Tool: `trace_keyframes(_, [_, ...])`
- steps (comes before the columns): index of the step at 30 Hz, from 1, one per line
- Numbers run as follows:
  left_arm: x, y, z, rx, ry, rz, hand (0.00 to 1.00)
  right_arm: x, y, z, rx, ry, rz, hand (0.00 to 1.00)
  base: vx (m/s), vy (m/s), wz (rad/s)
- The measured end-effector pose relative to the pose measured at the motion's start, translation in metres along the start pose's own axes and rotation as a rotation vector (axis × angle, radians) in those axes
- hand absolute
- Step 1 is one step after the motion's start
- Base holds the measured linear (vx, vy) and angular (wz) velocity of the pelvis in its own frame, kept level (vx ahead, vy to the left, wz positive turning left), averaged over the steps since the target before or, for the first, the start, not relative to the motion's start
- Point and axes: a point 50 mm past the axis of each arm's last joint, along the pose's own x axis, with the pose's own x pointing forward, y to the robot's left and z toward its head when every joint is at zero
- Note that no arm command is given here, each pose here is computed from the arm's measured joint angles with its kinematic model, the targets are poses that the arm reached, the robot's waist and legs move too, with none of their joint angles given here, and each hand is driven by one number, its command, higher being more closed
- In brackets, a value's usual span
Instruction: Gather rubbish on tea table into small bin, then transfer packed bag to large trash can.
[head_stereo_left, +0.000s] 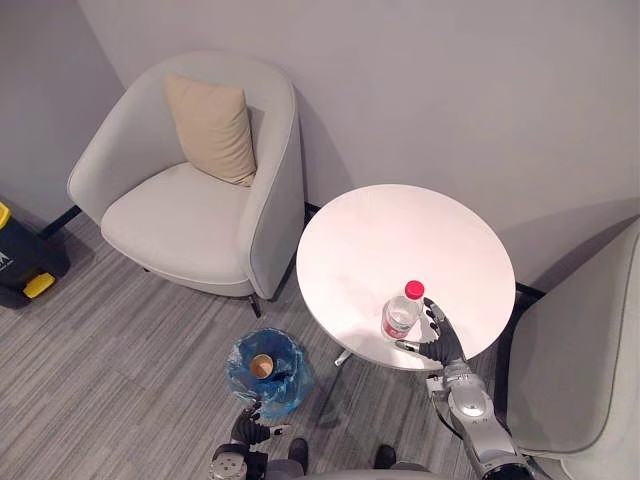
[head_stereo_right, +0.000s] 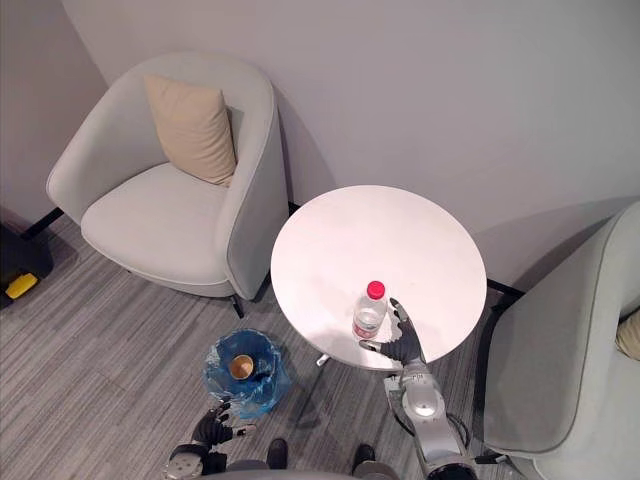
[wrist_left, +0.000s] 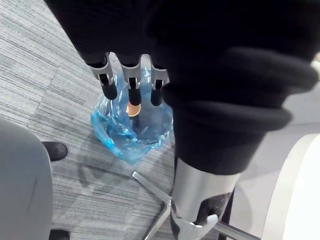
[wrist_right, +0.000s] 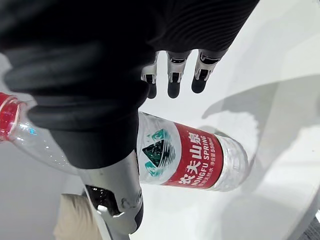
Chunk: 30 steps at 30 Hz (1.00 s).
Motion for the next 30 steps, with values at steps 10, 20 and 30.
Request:
trace_keyframes(10, [0.000,-0.001,0.003,0.000,-0.021,-0.005,0.00,0.021,-0.006,0.012,0.066,-0.012,-0.065,0.00,-0.02,-0.014,0.18])
trace_keyframes(20, [0.001,-0.003,0.011,-0.003,-0.059,-0.009,0.00,0.047,-0.009,0.036,0.133,-0.057,-0.114,1.00,-0.05,-0.005,0.09])
trace_keyframes(30, [0.001,-0.003,0.012,-0.003,-0.067,-0.012,0.00,0.049,-0.008,0.040,0.149,-0.069,-0.091,1.00,-0.01,-0.001,0.03])
